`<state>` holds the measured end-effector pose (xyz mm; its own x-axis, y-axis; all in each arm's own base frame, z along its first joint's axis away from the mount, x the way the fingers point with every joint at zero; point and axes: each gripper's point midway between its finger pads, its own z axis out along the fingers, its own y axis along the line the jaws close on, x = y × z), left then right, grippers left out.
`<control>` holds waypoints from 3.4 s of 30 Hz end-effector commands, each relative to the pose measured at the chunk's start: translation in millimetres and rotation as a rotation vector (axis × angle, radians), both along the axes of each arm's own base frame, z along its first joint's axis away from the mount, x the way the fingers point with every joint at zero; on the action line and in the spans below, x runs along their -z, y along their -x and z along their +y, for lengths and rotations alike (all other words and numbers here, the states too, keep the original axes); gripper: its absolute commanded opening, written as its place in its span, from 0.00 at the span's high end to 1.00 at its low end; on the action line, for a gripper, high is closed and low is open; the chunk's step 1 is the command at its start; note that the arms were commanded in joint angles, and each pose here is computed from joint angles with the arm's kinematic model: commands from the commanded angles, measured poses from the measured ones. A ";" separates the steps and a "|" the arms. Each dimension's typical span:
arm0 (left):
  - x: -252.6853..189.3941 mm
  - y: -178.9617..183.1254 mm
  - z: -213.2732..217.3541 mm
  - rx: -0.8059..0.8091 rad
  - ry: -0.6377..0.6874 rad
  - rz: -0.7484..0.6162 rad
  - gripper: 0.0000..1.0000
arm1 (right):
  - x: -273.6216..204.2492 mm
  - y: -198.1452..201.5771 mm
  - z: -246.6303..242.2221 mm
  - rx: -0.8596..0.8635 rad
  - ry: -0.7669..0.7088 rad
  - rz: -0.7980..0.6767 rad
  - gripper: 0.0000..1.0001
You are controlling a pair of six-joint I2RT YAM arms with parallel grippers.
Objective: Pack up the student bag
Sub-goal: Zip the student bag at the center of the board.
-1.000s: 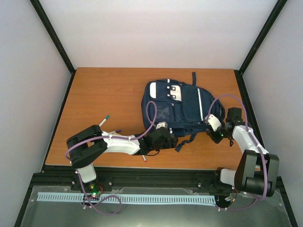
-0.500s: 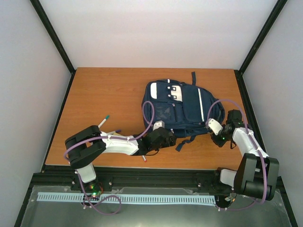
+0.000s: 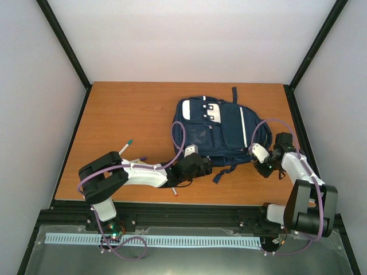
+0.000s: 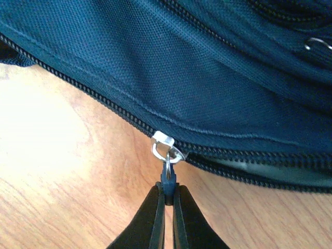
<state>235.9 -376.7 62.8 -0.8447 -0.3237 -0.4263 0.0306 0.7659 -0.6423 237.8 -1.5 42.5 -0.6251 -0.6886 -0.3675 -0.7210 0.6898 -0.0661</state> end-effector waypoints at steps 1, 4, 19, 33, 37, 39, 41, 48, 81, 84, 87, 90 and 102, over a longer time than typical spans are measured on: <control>-15.7 -10.6 -3.6 -0.018 0.030 -0.040 0.18 | -1.4 -15.5 7.2 0.017 -0.084 -0.020 0.97; -15.2 -9.7 -1.7 -0.017 0.023 -0.039 0.18 | 0.3 -24.4 10.8 0.021 -0.120 -0.035 0.97; -12.8 -9.7 0.6 -0.015 0.001 -0.041 0.18 | -4.7 -39.9 22.2 0.028 -0.211 -0.092 0.89; -8.4 -7.6 5.4 -0.021 -0.015 -0.027 0.18 | 0.1 -41.6 19.3 0.058 -0.205 -0.084 0.97; -5.1 -6.6 11.7 -0.046 -0.018 -0.014 0.17 | 2.7 -33.3 2.4 0.077 -0.099 -0.082 0.97; -3.5 -5.9 15.7 -0.061 -0.017 -0.008 0.14 | 1.7 -30.6 -11.2 0.103 -0.041 -0.080 0.97; -2.8 -5.3 19.7 -0.079 -0.010 -0.003 0.13 | 1.1 -27.8 -25.2 0.122 0.023 -0.075 0.97; -7.8 -7.6 25.5 -0.118 0.047 -0.030 0.11 | 9.1 -21.2 -47.1 0.127 0.144 -0.043 0.97; -60.9 -172.0 107.8 -0.235 -0.113 -0.153 0.99 | -21.5 22.6 29.8 -0.163 0.194 0.088 0.97; -61.4 -182.5 124.4 -0.248 -0.117 -0.153 0.99 | -12.1 17.3 20.4 -0.116 0.219 0.109 0.97; -57.2 -186.5 136.6 -0.259 -0.120 -0.144 0.99 | -9.6 11.9 13.8 -0.070 0.208 0.142 0.97; -52.5 -188.8 147.7 -0.272 -0.127 -0.138 0.99 | -13.5 8.4 8.7 -0.040 0.192 0.169 0.97; -50.7 -209.8 168.9 -0.296 -0.122 -0.153 0.99 | -12.5 12.5 -3.6 -0.039 0.244 0.230 0.97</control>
